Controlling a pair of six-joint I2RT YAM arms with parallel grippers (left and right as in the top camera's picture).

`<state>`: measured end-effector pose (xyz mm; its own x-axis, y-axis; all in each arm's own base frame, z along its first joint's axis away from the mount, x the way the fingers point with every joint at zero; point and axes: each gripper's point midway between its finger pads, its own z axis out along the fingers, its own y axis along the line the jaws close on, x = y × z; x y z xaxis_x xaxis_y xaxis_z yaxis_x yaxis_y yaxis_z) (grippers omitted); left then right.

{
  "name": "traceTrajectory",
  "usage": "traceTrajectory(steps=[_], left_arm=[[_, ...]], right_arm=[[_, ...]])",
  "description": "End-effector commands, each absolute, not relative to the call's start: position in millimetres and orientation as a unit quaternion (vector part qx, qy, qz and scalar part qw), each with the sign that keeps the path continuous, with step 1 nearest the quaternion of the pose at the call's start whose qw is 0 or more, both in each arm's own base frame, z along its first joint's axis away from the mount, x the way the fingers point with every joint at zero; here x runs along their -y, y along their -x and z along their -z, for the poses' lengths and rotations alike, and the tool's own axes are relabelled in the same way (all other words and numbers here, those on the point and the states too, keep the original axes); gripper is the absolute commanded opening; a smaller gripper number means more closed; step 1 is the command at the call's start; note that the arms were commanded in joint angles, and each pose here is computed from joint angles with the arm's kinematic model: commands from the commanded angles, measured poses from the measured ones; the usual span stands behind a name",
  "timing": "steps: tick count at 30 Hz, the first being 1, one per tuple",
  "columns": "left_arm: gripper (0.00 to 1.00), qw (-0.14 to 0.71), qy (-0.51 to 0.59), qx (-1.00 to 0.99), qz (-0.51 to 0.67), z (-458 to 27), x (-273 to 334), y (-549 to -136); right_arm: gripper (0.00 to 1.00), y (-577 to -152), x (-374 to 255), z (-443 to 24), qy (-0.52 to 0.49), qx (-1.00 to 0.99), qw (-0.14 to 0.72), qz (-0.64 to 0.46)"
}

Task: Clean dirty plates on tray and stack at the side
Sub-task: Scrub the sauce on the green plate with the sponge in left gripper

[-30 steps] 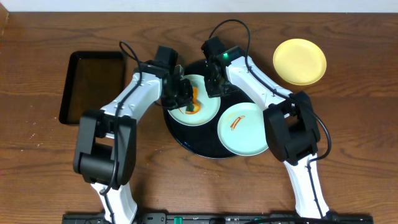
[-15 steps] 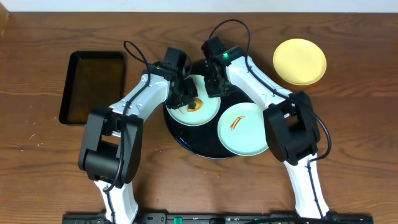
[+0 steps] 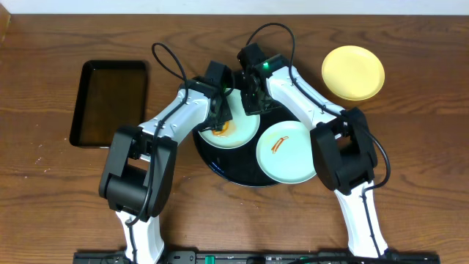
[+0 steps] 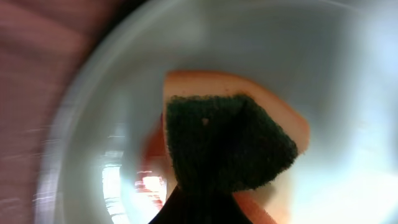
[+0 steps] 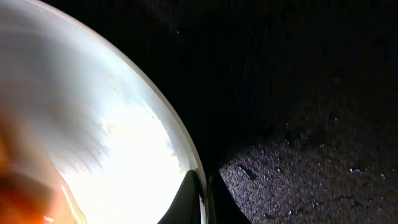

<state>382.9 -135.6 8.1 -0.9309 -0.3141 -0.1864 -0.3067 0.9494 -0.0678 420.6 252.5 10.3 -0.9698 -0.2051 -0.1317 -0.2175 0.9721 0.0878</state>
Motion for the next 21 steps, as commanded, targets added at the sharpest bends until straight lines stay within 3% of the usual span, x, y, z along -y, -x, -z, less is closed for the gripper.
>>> traceTrajectory(steps=[1,11,21], left_arm=[[0.07,0.108,0.174,-0.97,-0.13,9,76,-375],[0.07,0.135,0.178,-0.965,-0.138,-31,70,-379],[0.07,0.097,0.17,-0.979,0.045,-44,134,-376]], right_arm=[[0.01,-417,-259,-3,0.097,-0.992,0.051,-0.057],[0.01,-417,-257,-3,0.088,-0.993,0.051,-0.052],[0.01,-418,-251,-16,0.082,-0.994,0.055,-0.048]])
